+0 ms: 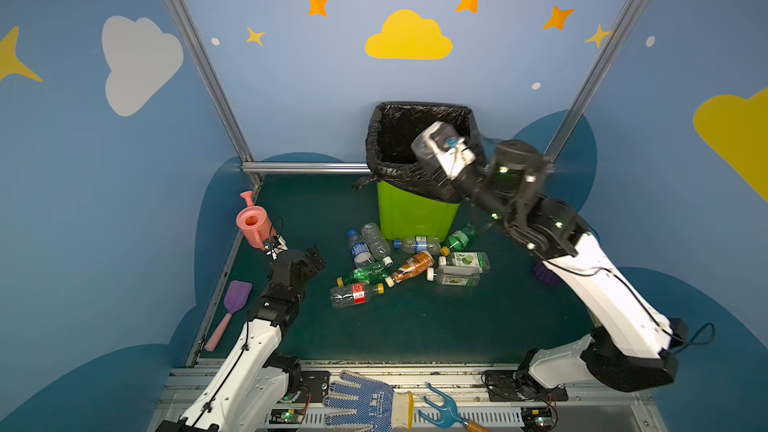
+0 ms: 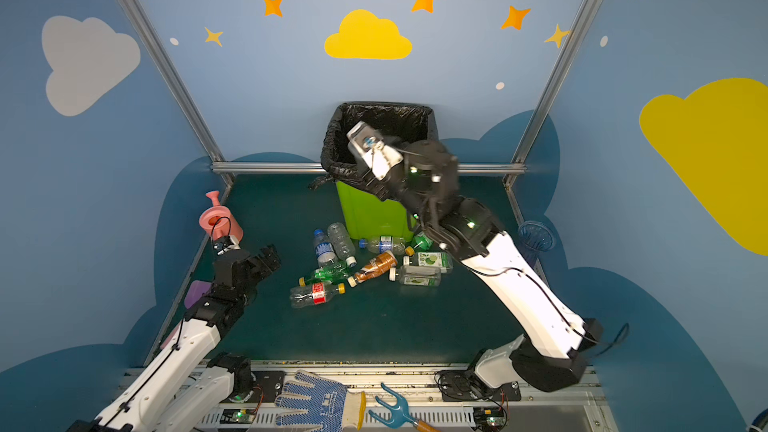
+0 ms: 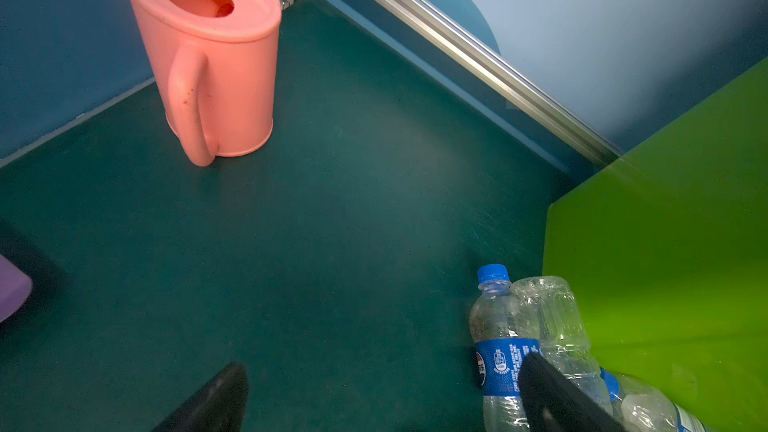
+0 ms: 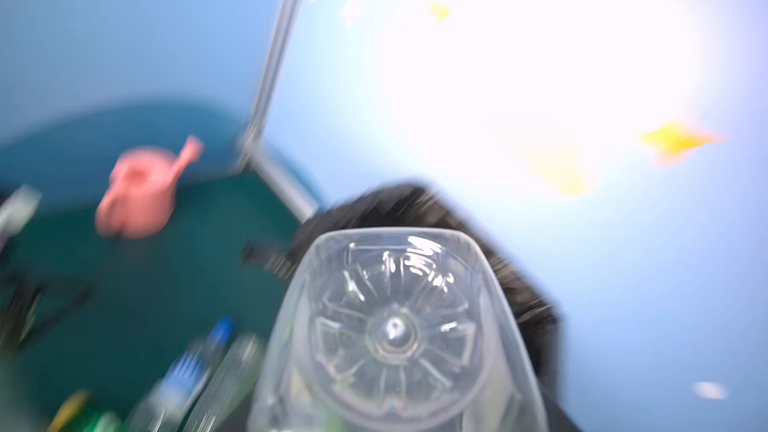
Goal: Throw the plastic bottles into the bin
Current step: 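Lift the square clear bottle with the right gripper and release it over the bin, then draw the open right gripper back down toward the bottle pile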
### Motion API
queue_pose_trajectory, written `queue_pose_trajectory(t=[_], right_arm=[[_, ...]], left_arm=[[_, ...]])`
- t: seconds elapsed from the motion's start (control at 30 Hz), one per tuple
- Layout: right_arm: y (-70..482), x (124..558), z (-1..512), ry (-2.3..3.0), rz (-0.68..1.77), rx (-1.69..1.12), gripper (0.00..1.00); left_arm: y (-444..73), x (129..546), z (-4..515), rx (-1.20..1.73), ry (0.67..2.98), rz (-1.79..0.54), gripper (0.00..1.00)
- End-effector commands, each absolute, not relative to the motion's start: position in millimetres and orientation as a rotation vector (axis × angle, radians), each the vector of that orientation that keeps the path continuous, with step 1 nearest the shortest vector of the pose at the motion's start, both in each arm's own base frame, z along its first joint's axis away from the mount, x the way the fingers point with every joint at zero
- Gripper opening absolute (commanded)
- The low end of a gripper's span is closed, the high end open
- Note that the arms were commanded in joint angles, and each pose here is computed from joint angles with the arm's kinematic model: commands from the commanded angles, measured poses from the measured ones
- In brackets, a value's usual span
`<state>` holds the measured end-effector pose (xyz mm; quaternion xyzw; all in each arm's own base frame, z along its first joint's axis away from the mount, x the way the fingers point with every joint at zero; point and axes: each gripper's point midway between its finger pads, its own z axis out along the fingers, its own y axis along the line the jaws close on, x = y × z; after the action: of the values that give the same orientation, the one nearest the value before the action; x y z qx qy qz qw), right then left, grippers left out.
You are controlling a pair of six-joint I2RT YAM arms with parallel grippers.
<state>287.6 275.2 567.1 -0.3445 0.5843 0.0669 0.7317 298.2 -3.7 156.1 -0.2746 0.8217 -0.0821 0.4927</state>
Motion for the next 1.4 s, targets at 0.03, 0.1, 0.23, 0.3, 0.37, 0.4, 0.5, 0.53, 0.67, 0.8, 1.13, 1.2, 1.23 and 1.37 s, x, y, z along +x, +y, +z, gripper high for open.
queue_pose_trajectory(t=[0.03,0.1,0.23,0.3,0.37,0.4,0.5,0.53,0.67,0.8,1.13,1.2,1.23,1.37], right_arm=[[245,273,660,1.005,0.247,-0.534,0.34],[242,286,667,0.994,0.256,-0.496,0.35],[251,362,631,1.176,0.325,-0.474,0.38],[260,410,590,1.352,0.343,-0.487,0.4],[263,448,544,1.529,0.341,-0.499,0.47],[258,455,542,1.556,0.334,-0.478,0.58],[248,449,569,1.502,0.368,-0.413,0.92],[245,441,585,1.453,0.386,-0.397,0.93],[219,393,646,1.285,0.459,-0.312,0.95],[195,361,663,1.209,0.491,-0.234,0.95],[113,349,559,1.435,0.37,0.121,0.96],[98,345,516,1.507,0.39,0.203,0.96],[91,342,494,1.547,0.406,0.252,0.96],[68,332,399,1.751,0.466,0.468,0.96]], left_arm=[[-9,302,161,-0.659,1.995,-0.24,1.0],[-14,303,162,-0.63,2.016,-0.255,1.0],[-24,305,160,-0.58,2.057,-0.291,1.0],[-25,306,158,-0.578,2.067,-0.296,1.0],[-26,306,159,-0.575,2.071,-0.295,1.0],[-26,306,159,-0.571,2.074,-0.292,1.0],[-26,305,163,-0.544,2.081,-0.279,1.0],[-26,305,164,-0.534,2.08,-0.274,1.0],[-28,304,168,-0.51,2.071,-0.278,1.0],[-32,304,170,-0.478,2.069,-0.284,1.0],[-36,299,174,-0.431,2.062,-0.242,1.0],[-37,299,174,-0.427,2.06,-0.233,1.0],[-37,299,173,-0.425,2.061,-0.23,1.0],[-41,301,171,-0.406,2.07,-0.214,1.0]])
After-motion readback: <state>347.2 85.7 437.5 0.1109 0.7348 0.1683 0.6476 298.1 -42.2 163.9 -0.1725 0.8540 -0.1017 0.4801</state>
